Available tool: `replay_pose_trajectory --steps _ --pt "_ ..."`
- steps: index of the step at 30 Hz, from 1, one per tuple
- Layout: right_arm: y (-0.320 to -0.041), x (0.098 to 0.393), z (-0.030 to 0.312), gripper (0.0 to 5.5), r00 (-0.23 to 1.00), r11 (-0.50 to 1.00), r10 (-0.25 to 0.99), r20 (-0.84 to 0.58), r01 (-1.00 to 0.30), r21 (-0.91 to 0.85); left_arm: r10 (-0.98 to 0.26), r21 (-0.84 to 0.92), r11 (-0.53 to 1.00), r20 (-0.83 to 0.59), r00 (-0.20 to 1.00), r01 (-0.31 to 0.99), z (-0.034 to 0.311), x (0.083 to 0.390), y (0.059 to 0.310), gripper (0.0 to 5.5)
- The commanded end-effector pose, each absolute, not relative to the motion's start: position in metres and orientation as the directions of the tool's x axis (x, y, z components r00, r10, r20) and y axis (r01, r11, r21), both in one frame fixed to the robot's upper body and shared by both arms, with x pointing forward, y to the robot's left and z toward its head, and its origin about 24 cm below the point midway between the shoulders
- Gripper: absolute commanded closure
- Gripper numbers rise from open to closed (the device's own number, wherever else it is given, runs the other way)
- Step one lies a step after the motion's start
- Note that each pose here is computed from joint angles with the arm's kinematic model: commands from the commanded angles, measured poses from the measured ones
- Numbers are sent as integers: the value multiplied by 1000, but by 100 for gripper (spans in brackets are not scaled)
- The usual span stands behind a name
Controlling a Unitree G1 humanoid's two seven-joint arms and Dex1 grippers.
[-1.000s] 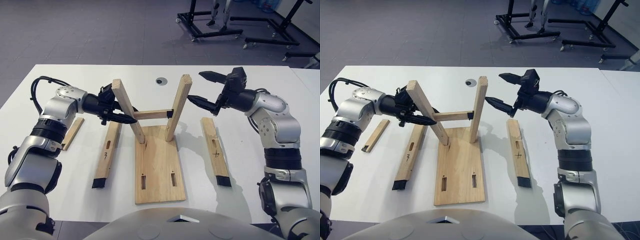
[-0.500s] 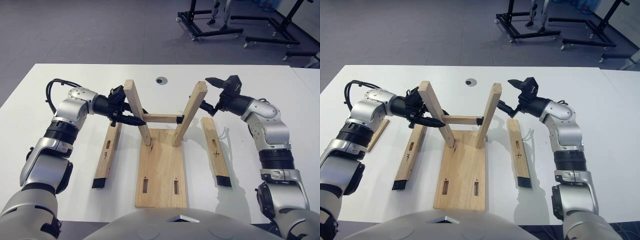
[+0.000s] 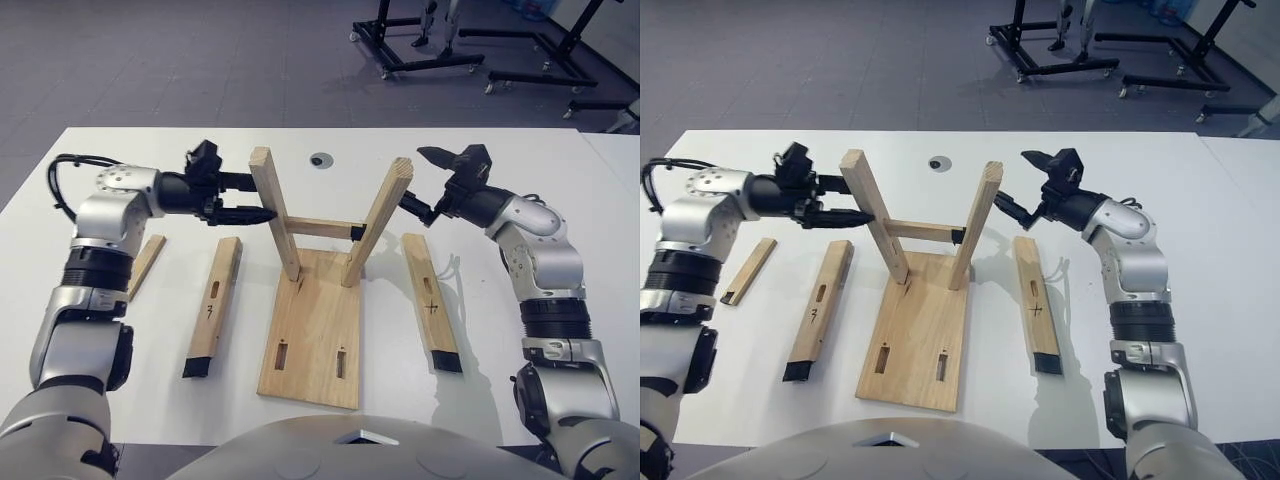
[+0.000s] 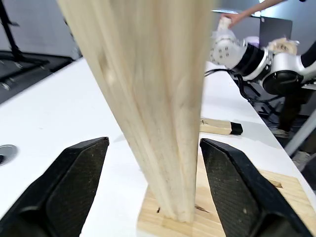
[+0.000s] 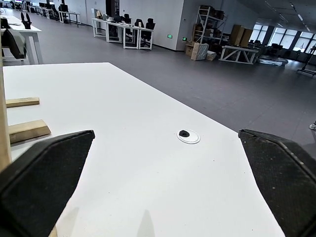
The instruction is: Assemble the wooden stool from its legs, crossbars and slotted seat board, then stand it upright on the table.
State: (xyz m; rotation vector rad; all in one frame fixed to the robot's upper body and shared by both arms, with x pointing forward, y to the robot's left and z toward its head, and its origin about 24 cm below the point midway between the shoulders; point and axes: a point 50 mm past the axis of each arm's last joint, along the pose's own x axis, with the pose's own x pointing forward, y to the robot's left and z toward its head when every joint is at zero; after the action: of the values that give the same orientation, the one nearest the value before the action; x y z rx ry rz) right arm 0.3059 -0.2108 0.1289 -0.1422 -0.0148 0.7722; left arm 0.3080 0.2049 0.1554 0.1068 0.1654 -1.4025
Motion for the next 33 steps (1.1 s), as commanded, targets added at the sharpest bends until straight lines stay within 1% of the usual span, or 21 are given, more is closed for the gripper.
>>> replay_pose_trajectory --steps 1,3,5,7,9,11,12,13,14,15,18,20,22,25,27,30,33 --pt "-219 302 131 10 754 743 657 -33 -654 -143 -948 16 271 -169 269 963 161 281 225 212" --pt "-220 303 136 10 787 776 616 -16 -611 -157 -920 36 365 -139 367 930 163 258 237 212" --pt "-222 300 141 10 818 810 575 17 -566 -150 -863 79 481 -131 487 873 158 239 242 212" --pt "-225 300 142 10 874 872 485 43 -479 -104 -725 69 671 -147 672 739 144 232 246 212" --pt "-226 295 140 10 903 902 428 45 -423 -84 -585 53 797 -179 791 601 126 223 240 212" --pt "-231 289 138 10 935 936 350 49 -347 -65 -445 83 880 -201 873 468 113 216 230 212" --pt "-232 287 137 10 947 947 318 49 -315 -57 -372 71 917 -204 906 392 108 212 228 212" --pt "-234 283 135 10 955 956 292 46 -289 -54 -326 57 937 -216 920 345 104 208 227 212" --pt "-233 280 134 10 958 958 284 40 -282 -49 -258 53 959 -230 938 277 100 203 233 212" --pt "-231 277 132 10 959 959 281 36 -279 -40 -205 79 970 -248 947 231 97 197 242 212" --pt "-233 268 131 10 966 966 257 27 -257 -26 -95 159 976 -296 950 147 90 188 270 212" --pt "-231 266 129 10 967 967 254 23 -254 -13 -81 156 978 -321 944 137 83 186 288 212" --pt "-228 267 128 10 965 965 261 21 -261 -3 -105 147 976 -341 934 163 77 186 301 212" --pt "-225 271 127 10 960 960 279 18 -279 -3 -44 171 979 -370 928 114 65 187 326 212" --pt "-224 274 130 10 958 958 286 28 -286 0 -12 167 982 -408 913 87 54 182 339 212" --pt "-223 277 131 10 954 955 297 33 -297 -1 9 152 986 -451 893 67 37 178 346 212" --pt "-221 281 135 10 950 951 308 44 -308 -3 -21 123 988 -488 872 93 24 176 343 212"
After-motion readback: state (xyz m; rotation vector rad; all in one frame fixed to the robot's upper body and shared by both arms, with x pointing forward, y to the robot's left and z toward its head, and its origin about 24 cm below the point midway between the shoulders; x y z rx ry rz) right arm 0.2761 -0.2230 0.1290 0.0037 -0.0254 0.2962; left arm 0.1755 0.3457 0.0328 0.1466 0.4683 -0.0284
